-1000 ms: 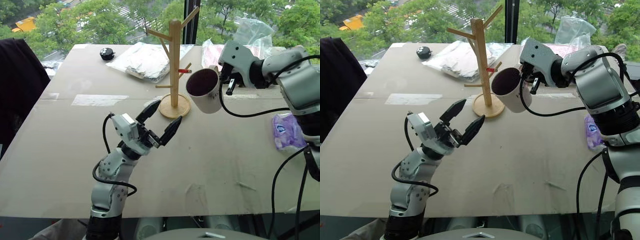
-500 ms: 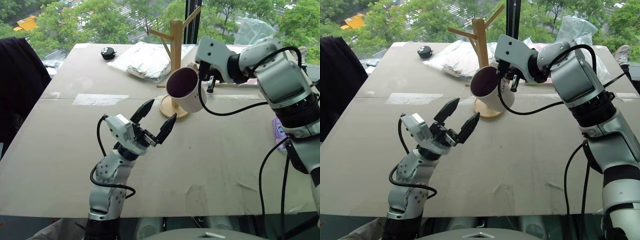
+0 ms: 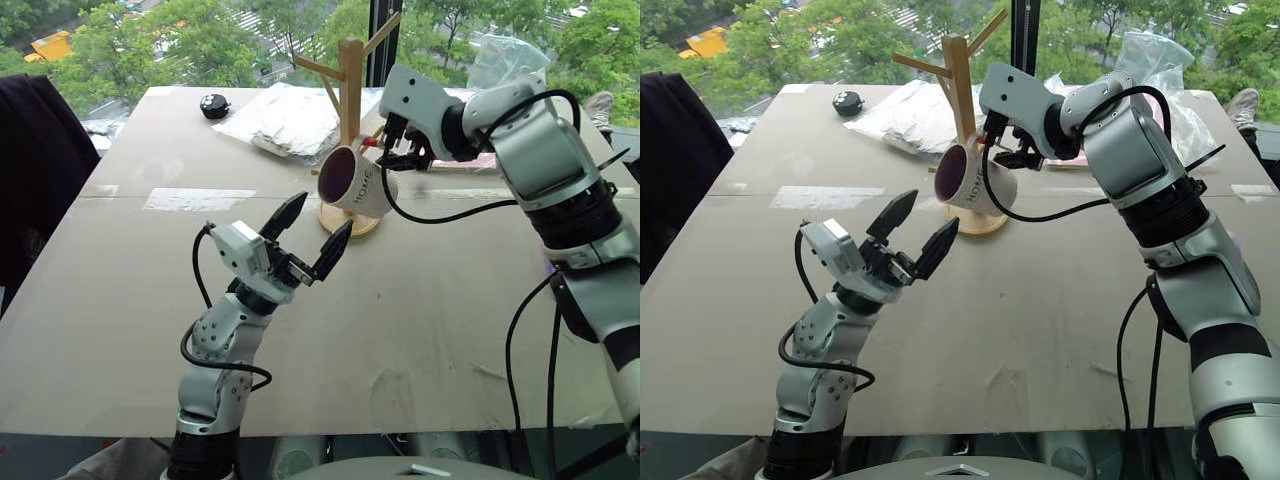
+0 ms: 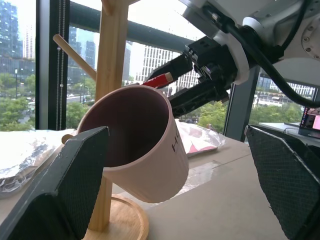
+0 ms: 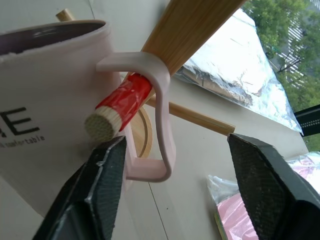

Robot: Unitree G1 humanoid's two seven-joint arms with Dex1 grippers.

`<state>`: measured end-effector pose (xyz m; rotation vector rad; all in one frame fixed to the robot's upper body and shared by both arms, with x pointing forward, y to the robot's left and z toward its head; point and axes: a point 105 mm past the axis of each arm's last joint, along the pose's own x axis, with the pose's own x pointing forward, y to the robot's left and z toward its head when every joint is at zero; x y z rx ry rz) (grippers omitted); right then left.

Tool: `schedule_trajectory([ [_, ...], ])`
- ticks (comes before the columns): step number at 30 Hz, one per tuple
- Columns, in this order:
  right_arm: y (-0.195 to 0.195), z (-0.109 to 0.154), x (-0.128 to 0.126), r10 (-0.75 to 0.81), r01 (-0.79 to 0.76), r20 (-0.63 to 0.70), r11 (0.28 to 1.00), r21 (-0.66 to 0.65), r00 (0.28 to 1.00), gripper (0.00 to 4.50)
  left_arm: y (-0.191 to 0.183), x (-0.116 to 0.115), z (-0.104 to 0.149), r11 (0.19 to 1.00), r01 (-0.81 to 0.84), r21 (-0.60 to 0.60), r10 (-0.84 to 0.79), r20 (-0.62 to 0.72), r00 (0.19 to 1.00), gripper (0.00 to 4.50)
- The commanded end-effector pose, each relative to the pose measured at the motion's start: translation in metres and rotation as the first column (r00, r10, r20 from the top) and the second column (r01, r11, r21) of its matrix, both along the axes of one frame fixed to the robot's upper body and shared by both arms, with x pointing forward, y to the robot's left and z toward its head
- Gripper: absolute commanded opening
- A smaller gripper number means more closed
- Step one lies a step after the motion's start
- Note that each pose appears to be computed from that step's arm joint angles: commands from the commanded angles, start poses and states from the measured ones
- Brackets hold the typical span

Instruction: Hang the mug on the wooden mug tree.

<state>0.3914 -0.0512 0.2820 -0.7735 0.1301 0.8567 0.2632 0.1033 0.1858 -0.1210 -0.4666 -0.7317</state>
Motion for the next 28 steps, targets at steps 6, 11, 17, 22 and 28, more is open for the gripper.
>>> schedule_trajectory([
  [6,-0.044,-0.011,-0.022,-0.07,0.09,-0.087,0.96,0.265,0.994,4.47,-0.001,-0.01,-0.006,1.0,0.018,0.024,-0.018,-0.016,1.0,4.5],
  [11,-0.076,-0.083,-0.068,-0.011,0.061,-0.13,0.919,0.391,0.991,4.47,0.016,-0.008,-0.054,0.991,-0.035,0.132,0.065,-0.233,0.97,4.5],
  [17,-0.121,-0.165,-0.12,-0.106,0.256,-0.283,0.781,0.569,0.953,4.47,0.031,-0.029,-0.101,0.959,0.009,0.283,0.11,-0.402,0.909,4.5],
  [22,-0.136,-0.192,-0.149,-0.107,0.273,-0.299,0.756,0.595,0.948,4.47,0.041,-0.037,-0.122,0.936,0.033,0.35,0.142,-0.462,0.875,4.5],
  [28,-0.138,-0.204,-0.155,-0.117,0.234,-0.24,0.802,0.549,0.964,4.47,0.044,-0.04,-0.129,0.925,0.045,0.377,0.143,-0.457,0.878,4.5],
])
